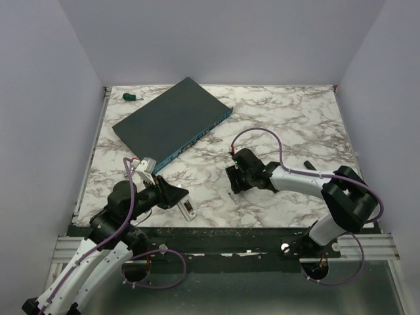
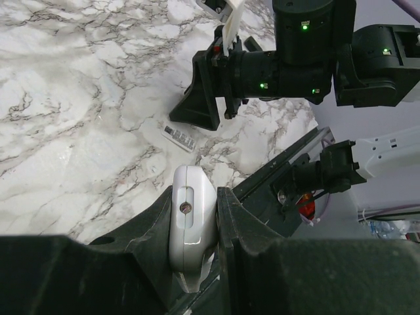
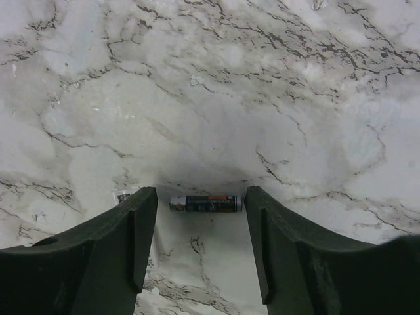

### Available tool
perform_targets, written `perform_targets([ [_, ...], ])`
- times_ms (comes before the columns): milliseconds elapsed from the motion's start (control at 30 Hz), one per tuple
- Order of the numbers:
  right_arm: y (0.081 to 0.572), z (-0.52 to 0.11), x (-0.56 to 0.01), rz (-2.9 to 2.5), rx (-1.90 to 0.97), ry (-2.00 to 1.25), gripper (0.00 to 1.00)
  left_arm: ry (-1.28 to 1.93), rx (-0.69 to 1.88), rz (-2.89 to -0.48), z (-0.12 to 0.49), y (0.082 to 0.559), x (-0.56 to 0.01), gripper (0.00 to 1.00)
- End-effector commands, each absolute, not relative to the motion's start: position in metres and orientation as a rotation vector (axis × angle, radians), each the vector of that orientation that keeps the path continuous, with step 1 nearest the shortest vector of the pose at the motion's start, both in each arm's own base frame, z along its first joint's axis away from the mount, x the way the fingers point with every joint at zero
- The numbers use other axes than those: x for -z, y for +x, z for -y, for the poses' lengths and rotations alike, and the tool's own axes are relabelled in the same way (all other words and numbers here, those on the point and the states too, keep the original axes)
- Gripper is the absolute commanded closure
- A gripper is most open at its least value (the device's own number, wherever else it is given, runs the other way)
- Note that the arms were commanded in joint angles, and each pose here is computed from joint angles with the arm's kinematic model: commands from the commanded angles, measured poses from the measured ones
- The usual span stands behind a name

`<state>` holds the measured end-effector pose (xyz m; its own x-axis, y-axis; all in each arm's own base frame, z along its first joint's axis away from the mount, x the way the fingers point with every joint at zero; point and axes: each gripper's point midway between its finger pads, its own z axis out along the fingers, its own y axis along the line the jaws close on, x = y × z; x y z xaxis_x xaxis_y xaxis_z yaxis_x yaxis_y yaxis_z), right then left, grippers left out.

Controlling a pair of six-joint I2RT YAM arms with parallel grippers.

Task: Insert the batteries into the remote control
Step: Place the battery at the center of the board.

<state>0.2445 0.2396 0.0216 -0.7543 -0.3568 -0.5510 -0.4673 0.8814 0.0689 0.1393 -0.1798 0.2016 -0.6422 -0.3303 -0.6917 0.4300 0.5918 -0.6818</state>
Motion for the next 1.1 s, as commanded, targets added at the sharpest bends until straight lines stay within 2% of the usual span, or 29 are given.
perform_targets([
  [0, 0.243, -0.235, -0.019, -2.528, -0.208, -0.581, 0.34, 0.084, 1.161, -1.918, 0.182, 0.14, -0.215, 1.0],
  [200, 0.244, -0.235, -0.02, -2.531, -0.192, -0.541, 0.25, 0.073, 1.155, -1.917, 0.18, 0.139, -0.213, 1.0],
  [300, 0.253, -0.236, -0.037, -2.471, -0.219, -0.38, 0.24, 0.07, 1.157, -1.918, 0.18, 0.139, -0.213, 1.0],
  [467, 0.267, -0.231, -0.072, -2.366, -0.295, 0.04, 0.24, 0.072, 1.16, -1.918, 0.181, 0.14, -0.213, 1.0],
  [667, 0.258, -0.226, -0.095, -2.328, -0.416, 0.258, 0.24, 0.06, 1.164, -1.917, 0.18, 0.14, -0.213, 1.0],
  [767, 0.245, -0.225, -0.093, -2.346, -0.501, 0.386, 0.24, 0.046, 1.165, -1.908, 0.179, 0.14, -0.213, 1.0],
  [900, 0.227, -0.22, -0.084, -2.36, -0.596, 0.565, 0.31, 0.035, 1.167, -1.904, 0.178, 0.14, -0.212, 1.0],
  [1067, 0.222, -0.207, -0.078, -2.325, -0.599, 0.686, 0.33, 0.045, 1.17, -1.91, 0.179, 0.139, -0.21, 1.0],
])
